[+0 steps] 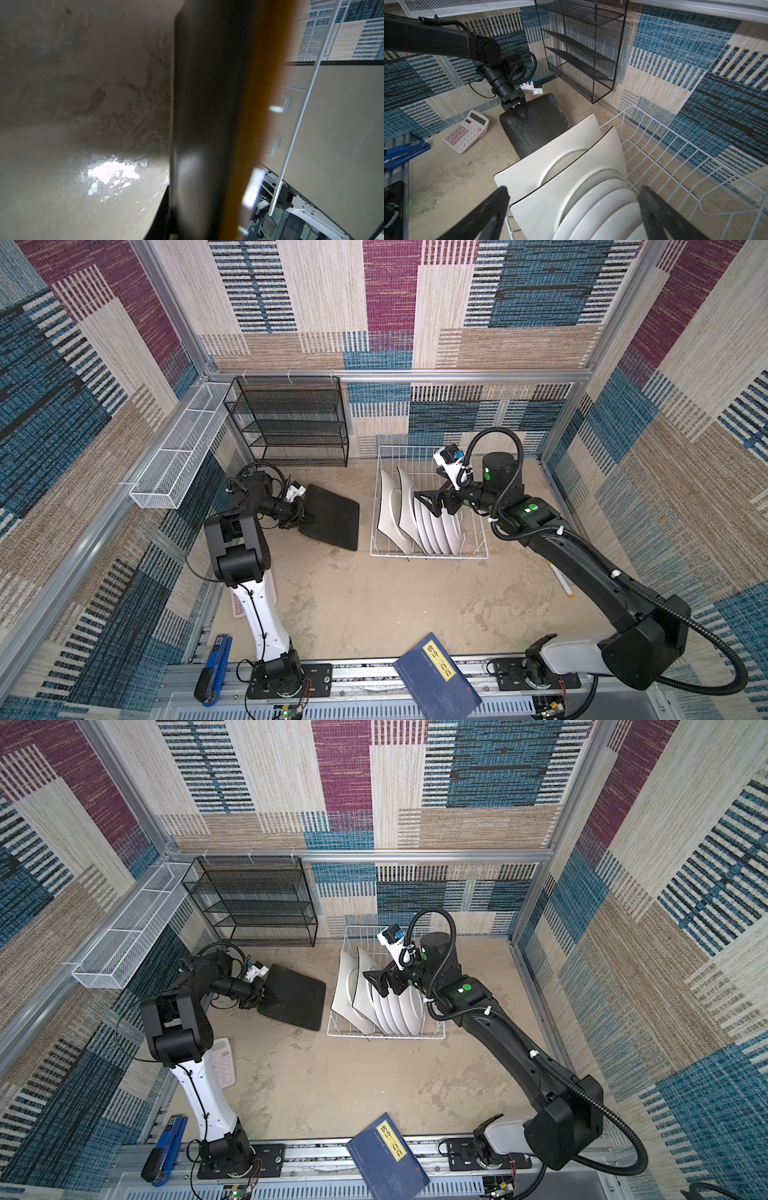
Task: Unload the plates from the dish rack
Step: 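Lower the dark plate onto the table beside the rack with the left gripper, then open the left gripper and release the dark plate flat on the table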
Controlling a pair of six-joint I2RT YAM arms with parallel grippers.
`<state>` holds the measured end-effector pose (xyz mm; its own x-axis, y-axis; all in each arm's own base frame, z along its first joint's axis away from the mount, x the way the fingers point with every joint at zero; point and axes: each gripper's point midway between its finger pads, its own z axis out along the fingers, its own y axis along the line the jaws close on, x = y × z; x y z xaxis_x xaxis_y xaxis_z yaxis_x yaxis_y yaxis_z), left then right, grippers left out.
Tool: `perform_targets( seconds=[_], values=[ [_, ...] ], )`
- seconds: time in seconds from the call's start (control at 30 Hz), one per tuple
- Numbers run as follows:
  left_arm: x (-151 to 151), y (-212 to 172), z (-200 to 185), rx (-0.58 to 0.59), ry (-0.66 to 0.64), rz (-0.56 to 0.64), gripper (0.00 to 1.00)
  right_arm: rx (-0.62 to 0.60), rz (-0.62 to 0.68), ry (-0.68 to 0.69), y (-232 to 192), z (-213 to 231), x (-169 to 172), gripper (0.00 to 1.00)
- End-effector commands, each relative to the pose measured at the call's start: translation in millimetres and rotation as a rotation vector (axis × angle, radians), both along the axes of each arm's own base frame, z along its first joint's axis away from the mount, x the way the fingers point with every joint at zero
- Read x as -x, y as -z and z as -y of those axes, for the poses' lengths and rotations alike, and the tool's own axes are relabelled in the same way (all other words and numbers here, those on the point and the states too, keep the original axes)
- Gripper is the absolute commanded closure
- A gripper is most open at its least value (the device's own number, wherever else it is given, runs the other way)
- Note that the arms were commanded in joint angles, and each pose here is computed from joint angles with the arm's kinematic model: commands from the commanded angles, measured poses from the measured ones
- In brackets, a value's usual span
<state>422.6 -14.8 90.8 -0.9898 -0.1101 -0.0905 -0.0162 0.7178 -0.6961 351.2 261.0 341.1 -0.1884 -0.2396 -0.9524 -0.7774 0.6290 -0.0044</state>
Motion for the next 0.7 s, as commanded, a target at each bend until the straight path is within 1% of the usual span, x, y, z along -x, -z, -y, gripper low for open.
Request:
perform_targets(
  seconds=[0.0, 0.17, 0.3, 0.37, 0.67],
  values=[
    [4.2, 15.2, -16.7, -0.094, 0.007, -0.031, 0.82, -0.028, 0.016, -0.009, -10.4, -2.6, -0.1, 0.01],
    [2.9, 20.4, -22.3, -0.096, -0.004, -0.046, 0.73, -0.026, 0.015, -0.005, -10.4, -2.6, -1.3, 0.01],
    [2.6, 27.0, -25.3, -0.11, -0.008, -0.065, 0.68, -0.005, 0.012, 0.007, -7.8, 0.0, -2.4, 0.01],
    [1.0, 26.6, -25.7, -0.11, -0.01, -0.064, 0.64, 0.006, 0.015, 0.013, -6.7, 1.1, -2.7, 0.01],
    [-4.4, 36.4, -36.6, -0.17, -0.059, -0.107, 0.56, -0.007, 0.018, 0.007, -8.2, -0.9, -3.3, 0.01]
  ],
)
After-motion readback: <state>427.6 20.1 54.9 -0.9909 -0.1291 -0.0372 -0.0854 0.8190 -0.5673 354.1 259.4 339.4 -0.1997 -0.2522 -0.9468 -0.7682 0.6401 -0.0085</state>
